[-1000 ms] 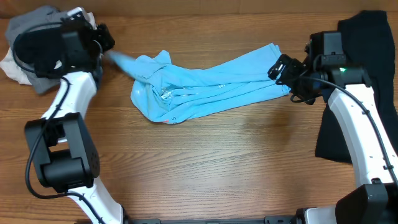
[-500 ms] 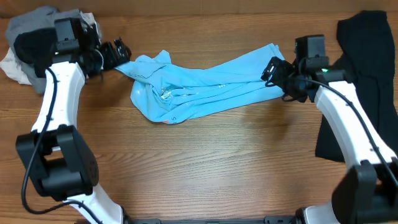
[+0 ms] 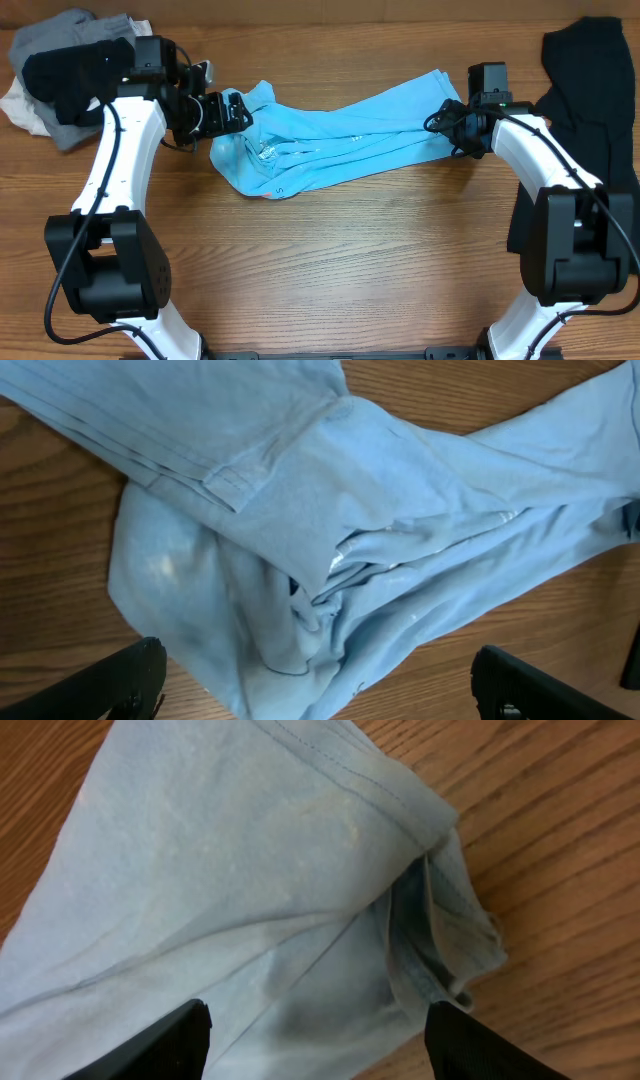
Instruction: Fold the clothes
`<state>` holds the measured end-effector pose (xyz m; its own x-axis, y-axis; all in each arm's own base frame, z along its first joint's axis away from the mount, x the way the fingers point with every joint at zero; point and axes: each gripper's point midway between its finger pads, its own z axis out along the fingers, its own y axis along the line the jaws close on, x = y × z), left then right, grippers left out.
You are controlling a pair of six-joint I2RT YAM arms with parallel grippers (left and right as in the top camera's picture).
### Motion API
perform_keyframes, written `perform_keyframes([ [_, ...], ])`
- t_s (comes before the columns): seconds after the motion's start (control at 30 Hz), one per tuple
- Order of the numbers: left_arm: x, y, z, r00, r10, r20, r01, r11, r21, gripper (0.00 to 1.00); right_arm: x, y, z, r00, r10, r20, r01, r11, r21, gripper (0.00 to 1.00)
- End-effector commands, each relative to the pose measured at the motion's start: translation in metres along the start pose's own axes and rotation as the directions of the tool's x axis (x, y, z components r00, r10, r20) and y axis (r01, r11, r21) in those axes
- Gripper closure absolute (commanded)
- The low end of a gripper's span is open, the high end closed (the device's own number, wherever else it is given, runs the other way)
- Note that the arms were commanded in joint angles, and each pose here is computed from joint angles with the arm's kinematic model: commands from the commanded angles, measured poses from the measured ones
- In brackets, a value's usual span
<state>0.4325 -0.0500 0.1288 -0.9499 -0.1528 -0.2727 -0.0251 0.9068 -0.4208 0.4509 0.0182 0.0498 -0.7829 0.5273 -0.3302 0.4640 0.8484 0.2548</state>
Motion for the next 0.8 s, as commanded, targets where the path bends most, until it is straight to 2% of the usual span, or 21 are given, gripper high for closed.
perform_keyframes([
  [0.0, 0.001, -0.009, -0.006, 0.999, 0.044, 0.010, -0.045, 0.999, 0.019, 0.00, 0.000, -0.006, 0.011, 1.000, -0.024, 0.003, 0.024, 0.999, 0.025, 0.27],
  [0.33, 0.003, -0.012, -0.005, 0.999, 0.049, 0.003, -0.049, 0.999, 0.020, 0.00, -0.010, -0.011, 0.036, 0.994, -0.100, 0.046, 0.097, 0.994, 0.057, 0.30],
  [0.57, 0.002, -0.007, -0.005, 0.999, 0.050, 0.006, -0.050, 0.999, -0.009, 0.00, 0.000, -0.021, 0.053, 0.995, -0.098, 0.008, 0.097, 0.991, 0.090, 0.37],
  [0.67, 0.002, -0.003, -0.005, 0.999, 0.050, 0.008, -0.049, 0.998, -0.030, 0.00, 0.000, -0.020, 0.053, 0.995, -0.098, 0.010, 0.097, 0.991, 0.089, 0.47],
  [0.77, 0.002, -0.003, -0.005, 0.999, 0.049, 0.007, -0.049, 0.998, -0.030, 0.00, -0.001, -0.020, 0.053, 0.995, -0.098, 0.012, 0.097, 0.991, 0.091, 0.63],
])
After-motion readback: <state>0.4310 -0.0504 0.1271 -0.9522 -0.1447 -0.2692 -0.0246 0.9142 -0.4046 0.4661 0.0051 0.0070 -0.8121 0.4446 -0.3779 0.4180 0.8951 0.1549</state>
